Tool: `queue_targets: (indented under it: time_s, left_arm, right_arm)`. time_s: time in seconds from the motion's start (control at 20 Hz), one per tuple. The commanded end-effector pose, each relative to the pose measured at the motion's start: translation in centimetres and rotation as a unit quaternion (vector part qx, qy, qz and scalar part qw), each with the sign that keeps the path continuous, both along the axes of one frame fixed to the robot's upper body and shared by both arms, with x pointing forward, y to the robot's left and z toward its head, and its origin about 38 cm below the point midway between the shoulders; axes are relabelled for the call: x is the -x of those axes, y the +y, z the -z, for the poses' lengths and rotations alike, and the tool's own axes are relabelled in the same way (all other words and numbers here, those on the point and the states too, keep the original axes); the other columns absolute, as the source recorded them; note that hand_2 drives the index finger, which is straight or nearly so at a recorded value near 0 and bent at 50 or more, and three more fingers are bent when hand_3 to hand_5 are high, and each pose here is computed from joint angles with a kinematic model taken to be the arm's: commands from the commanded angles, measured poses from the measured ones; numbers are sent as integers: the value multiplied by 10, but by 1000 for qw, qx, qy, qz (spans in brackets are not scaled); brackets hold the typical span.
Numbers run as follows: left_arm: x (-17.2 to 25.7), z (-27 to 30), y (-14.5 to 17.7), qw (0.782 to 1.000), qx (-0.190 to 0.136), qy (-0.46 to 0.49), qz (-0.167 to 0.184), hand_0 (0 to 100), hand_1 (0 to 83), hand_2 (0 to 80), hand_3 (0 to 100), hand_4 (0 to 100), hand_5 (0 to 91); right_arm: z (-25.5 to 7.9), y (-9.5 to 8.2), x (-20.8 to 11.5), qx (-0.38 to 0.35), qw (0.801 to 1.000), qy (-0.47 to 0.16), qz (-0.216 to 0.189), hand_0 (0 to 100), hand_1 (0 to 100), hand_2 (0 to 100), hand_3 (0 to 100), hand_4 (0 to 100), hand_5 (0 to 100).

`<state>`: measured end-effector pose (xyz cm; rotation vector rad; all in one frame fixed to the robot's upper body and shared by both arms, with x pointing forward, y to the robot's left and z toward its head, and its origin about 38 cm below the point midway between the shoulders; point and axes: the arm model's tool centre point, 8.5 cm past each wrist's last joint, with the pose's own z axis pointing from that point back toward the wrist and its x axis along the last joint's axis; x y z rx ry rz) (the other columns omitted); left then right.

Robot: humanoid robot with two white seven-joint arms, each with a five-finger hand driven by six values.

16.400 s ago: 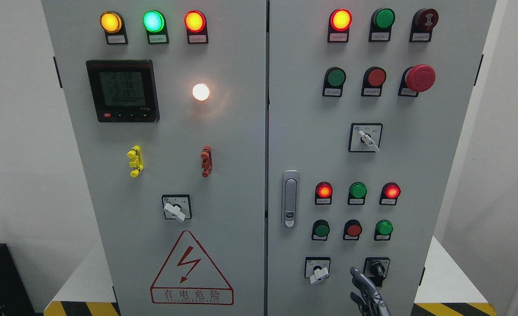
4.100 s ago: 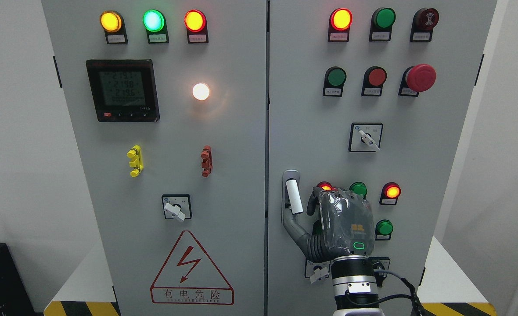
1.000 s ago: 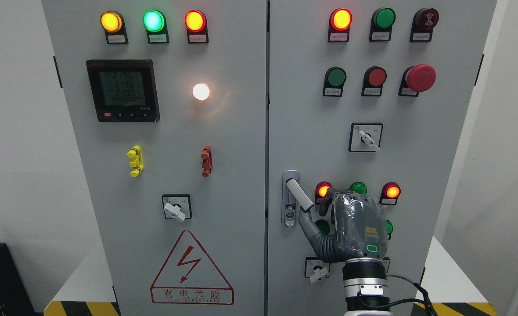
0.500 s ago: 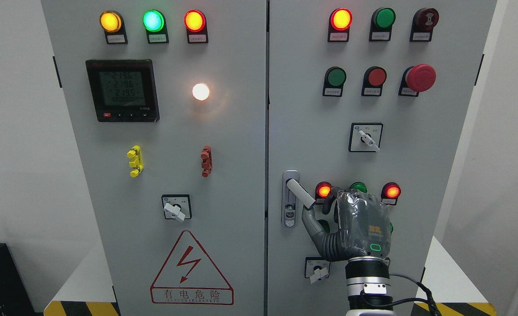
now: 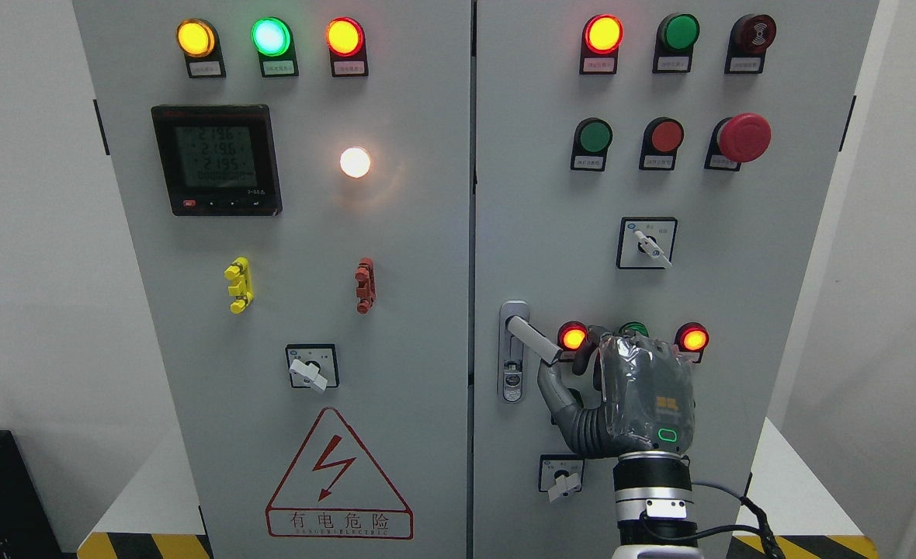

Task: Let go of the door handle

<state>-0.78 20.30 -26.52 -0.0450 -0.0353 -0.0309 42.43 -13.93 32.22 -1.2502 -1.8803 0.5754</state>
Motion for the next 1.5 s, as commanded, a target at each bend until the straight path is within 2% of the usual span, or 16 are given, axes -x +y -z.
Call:
queue_targets:
  time_s: [0.0, 1.45]
  left_arm:
    - [0, 0, 0, 1000, 0, 0, 0, 0, 0, 32, 172, 127, 0]
    - [0, 0, 0, 1000, 0, -1, 0, 0, 0, 31, 173, 127, 0]
  right_arm:
    - [-1, -1, 0, 0, 1000, -2, 0, 477, 451, 709, 953, 750, 735]
    - [-10, -4, -4, -13, 1000, -8, -6, 479, 443, 703, 950, 749, 732]
